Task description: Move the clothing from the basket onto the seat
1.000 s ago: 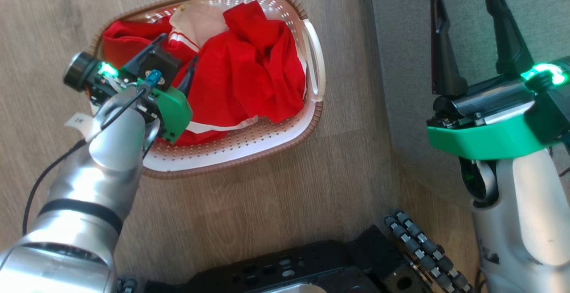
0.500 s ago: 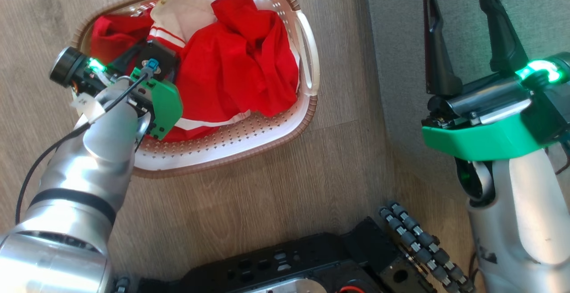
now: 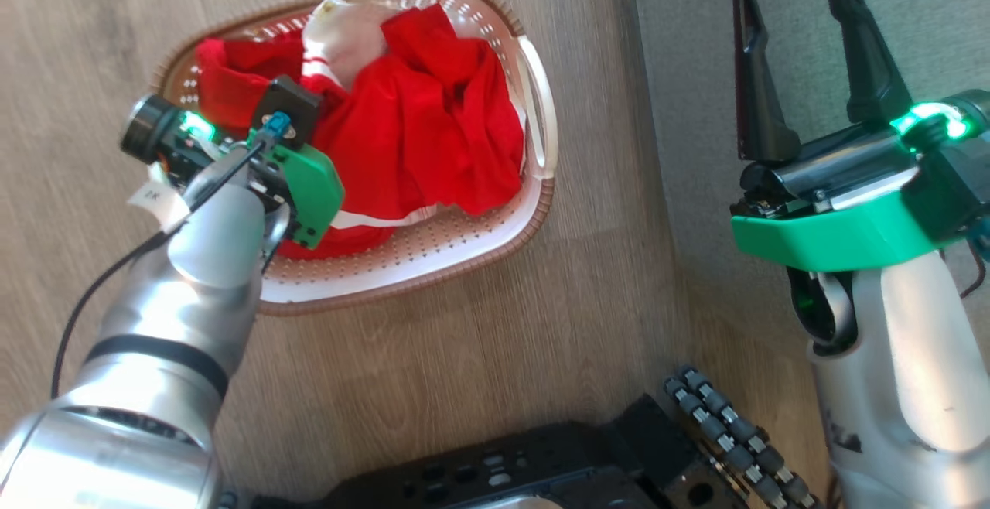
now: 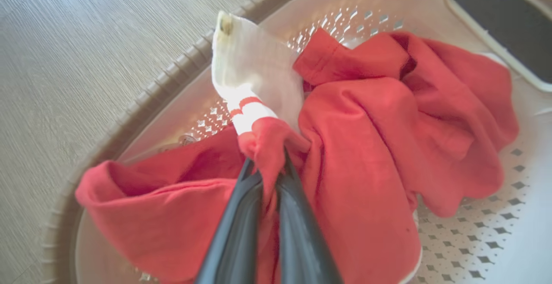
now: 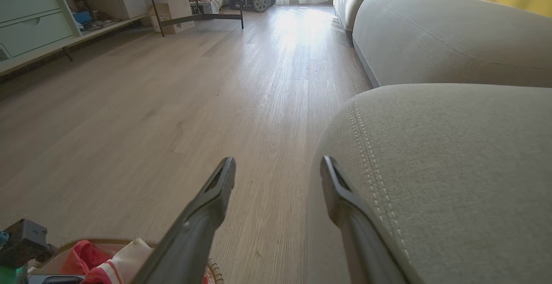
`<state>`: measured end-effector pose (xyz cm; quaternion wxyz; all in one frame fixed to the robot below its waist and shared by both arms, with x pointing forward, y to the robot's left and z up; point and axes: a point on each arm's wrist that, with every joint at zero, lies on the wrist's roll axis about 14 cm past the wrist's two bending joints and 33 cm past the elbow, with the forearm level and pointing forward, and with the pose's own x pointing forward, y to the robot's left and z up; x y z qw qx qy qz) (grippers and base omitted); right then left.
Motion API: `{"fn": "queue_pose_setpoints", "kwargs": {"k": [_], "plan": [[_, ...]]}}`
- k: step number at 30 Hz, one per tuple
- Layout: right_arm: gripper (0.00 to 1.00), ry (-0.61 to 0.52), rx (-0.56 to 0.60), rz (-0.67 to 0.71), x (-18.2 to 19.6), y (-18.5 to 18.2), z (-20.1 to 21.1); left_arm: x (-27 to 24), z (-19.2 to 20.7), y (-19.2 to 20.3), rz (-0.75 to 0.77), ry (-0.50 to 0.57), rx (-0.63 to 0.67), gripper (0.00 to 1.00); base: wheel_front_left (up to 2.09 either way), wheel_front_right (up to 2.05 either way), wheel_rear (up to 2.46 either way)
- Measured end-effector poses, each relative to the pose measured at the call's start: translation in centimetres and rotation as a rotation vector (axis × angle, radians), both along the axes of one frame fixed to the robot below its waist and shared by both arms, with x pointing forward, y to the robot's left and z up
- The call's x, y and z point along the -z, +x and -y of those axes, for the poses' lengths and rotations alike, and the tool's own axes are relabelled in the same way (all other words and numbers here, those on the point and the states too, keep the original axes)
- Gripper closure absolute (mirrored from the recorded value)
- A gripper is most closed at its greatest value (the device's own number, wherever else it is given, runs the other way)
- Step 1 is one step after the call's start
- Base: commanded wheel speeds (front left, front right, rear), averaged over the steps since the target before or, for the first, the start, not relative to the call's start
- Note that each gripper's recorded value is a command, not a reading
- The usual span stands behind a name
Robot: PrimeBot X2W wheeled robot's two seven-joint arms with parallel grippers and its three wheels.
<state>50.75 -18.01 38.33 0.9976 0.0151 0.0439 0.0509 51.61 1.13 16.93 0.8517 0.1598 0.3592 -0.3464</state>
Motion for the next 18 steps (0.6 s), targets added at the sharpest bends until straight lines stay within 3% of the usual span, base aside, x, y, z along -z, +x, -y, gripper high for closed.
{"fn": "queue_pose_setpoints", "kwargs": {"k": [8, 18], "plan": [[0.00, 0.016, -0.012, 0.040, -2.7, -0.4, -0.7, -4.7, 0.1, -0.6, 0.059, -0.079, -0.049, 1.00, 0.00, 0.00, 0.00], [0.00, 0.015, -0.007, 0.031, -4.9, -3.8, -1.0, -13.6, 0.0, -0.2, 0.222, -0.179, -0.101, 1.00, 0.00, 0.00, 0.00]]}}
